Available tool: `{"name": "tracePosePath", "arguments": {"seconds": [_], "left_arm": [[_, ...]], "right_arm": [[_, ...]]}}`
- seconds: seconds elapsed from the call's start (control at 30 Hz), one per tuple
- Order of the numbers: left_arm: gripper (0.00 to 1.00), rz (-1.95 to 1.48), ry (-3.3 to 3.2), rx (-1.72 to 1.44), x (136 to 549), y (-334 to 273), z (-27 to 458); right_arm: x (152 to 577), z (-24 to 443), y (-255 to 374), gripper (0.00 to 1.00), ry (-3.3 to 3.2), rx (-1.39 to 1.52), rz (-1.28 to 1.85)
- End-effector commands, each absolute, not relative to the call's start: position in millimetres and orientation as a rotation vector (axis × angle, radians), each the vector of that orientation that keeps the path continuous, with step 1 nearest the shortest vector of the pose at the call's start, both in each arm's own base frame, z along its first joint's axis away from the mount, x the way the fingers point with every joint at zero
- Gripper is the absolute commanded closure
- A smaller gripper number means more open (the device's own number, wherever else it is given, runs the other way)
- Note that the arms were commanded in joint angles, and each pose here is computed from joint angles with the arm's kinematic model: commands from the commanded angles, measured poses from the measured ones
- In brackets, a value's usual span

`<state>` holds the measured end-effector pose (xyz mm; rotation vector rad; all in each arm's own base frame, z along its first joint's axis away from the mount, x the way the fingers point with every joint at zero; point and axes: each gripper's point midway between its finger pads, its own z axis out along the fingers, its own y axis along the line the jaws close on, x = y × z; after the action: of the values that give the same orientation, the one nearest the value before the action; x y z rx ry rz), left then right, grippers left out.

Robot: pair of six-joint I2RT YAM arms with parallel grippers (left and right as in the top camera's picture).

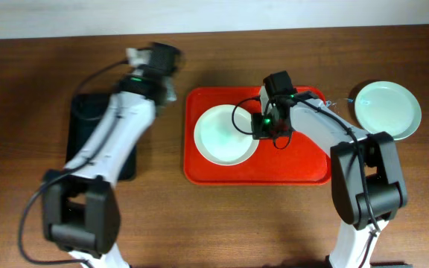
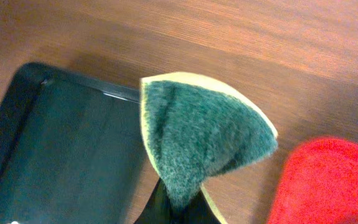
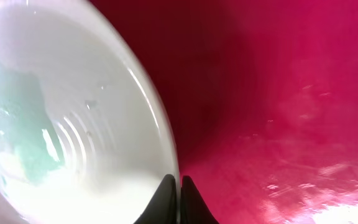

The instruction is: Clean dirty plates on tray and stack at the side

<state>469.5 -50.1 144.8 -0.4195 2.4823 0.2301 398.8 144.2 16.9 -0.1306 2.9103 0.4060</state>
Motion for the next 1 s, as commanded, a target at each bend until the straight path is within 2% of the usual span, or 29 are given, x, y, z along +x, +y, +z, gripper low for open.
{"name": "tracePosePath", "arguments": {"seconds": [0.0,0.13,0.3,0.33,0.37,0.4,0.5,0.6,0.67,0.7,0.83,0.97], "left_arm": [[1.00,0.004,2.630,-0.586,458.4,-7.0,110.0],[1.00,0.068,2.665,-0.771,441.4,51.6,73.0],[1.00,0.065,2.739,-0.849,435.1,66.6,26.9],[0.94,0.067,2.744,-0.850,435.9,66.7,21.8],[0.77,0.066,2.742,-0.852,437.6,67.4,18.0],[0.65,0.065,2.735,-0.851,439.2,68.1,18.0],[0.59,0.055,2.692,-0.859,447.0,74.8,32.7],[0.41,0.041,2.655,-0.857,450.8,77.0,59.6],[0.18,-0.018,2.624,-0.840,453.6,71.2,79.7],[0.01,-0.045,2.616,-0.833,454.2,68.2,85.5],[0.01,-0.065,2.613,-0.827,454.1,65.6,89.6],[0.01,-0.065,2.614,-0.828,453.7,65.8,89.4]], "right_arm": [[429.1,87.8,131.9,0.96,2.711,-0.230,0.230],[439.5,149.0,111.7,0.96,2.540,-0.281,-0.072],[434.6,198.9,98.6,0.96,2.358,-0.400,-0.501],[433.0,203.5,99.2,0.96,2.334,-0.437,-0.569],[430.8,209.1,100.2,0.96,2.302,-0.479,-0.657],[427.9,217.3,101.2,0.96,2.258,-0.516,-0.767],[421.8,250.9,109.4,0.96,2.089,-0.579,-1.057],[414.1,280.0,125.7,0.96,1.946,-0.647,-1.254],[405.2,292.6,141.9,0.96,1.864,-0.789,-1.388],[401.1,297.4,147.2,0.96,1.835,-0.828,-1.437],[388.6,313.3,156.6,0.96,1.776,-0.798,-1.529],[394.3,307.6,148.1,0.96,1.821,-0.614,-1.397]]}}
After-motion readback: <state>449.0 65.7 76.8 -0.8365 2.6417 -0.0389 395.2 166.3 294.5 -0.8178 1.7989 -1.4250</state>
